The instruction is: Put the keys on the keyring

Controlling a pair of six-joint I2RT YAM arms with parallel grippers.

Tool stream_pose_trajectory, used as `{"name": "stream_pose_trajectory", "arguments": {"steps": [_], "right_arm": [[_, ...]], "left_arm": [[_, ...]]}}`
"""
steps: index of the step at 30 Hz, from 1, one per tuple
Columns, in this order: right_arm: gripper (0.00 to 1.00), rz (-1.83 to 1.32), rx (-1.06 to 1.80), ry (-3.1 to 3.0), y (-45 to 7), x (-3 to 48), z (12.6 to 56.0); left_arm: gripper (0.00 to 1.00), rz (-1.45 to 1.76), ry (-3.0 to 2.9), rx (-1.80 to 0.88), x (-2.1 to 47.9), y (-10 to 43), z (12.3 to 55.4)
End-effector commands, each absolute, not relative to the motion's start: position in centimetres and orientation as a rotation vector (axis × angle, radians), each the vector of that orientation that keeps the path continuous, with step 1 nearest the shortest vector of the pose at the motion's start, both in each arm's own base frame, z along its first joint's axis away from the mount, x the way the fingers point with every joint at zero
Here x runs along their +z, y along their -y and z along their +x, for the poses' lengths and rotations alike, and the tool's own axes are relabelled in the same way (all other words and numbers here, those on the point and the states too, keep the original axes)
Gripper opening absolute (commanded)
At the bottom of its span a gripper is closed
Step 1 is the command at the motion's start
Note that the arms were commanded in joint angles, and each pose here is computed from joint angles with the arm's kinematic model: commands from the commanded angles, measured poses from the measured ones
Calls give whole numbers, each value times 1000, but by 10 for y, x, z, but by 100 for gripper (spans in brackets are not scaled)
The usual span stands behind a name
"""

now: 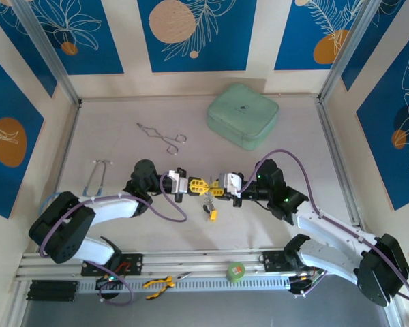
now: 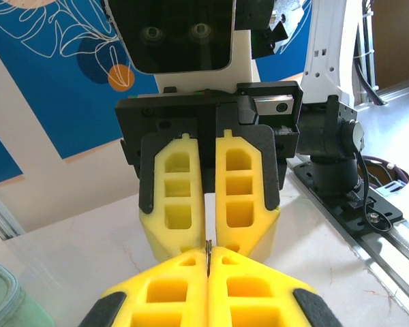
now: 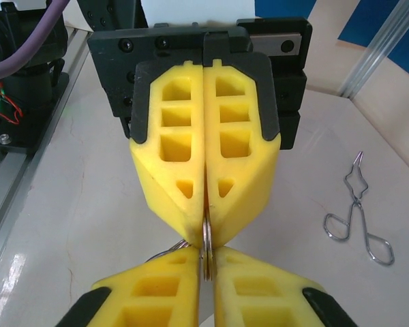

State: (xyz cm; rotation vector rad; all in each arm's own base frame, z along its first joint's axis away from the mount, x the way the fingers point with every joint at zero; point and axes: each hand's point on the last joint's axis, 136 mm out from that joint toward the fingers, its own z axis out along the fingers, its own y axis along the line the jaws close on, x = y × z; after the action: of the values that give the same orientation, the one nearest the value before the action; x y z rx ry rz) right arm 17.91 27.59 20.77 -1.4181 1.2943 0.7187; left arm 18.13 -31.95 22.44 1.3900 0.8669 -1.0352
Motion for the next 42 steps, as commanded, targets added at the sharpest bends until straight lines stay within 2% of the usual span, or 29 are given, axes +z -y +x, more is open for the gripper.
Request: {"name": "stream_pose_trajectory", "arguments": {"steps": [1, 4, 6, 7, 8, 11, 14, 21, 35, 42], "right_arm": [[5, -1425, 722, -1253, -277, 214, 175], [0, -1421, 733, -1252, -279, 215, 175], [0, -1419, 732, -1258, -279, 214, 176], [0, -1415, 725, -1260, -279, 215, 177], [0, -1412, 717, -1266, -278, 214, 178], [0, -1405, 706, -1265, -276, 213, 178], [0, -1409, 713, -1263, -276, 212, 176], [0, -1436, 719, -1247, -280, 207, 174], [0, -1495, 737, -1144, -297, 215, 168], [0, -1490, 741, -1128, -299, 218, 167]], "left_arm": [[0, 1410, -817, -1031, 225, 319, 180], [2, 1400, -823, -1042, 226, 320, 180], [40, 1353, -870, -1038, 230, 318, 186], [48, 1326, -900, -1026, 231, 316, 189], [55, 1296, -929, -1006, 231, 311, 192], [61, 1228, -1030, -931, 227, 295, 199], [60, 1220, -1180, -836, 214, 282, 204], [50, 1306, -1248, -716, 211, 268, 197], [37, 1409, -1122, -847, 221, 287, 185], [36, 1448, -1140, -894, 212, 287, 177]]}}
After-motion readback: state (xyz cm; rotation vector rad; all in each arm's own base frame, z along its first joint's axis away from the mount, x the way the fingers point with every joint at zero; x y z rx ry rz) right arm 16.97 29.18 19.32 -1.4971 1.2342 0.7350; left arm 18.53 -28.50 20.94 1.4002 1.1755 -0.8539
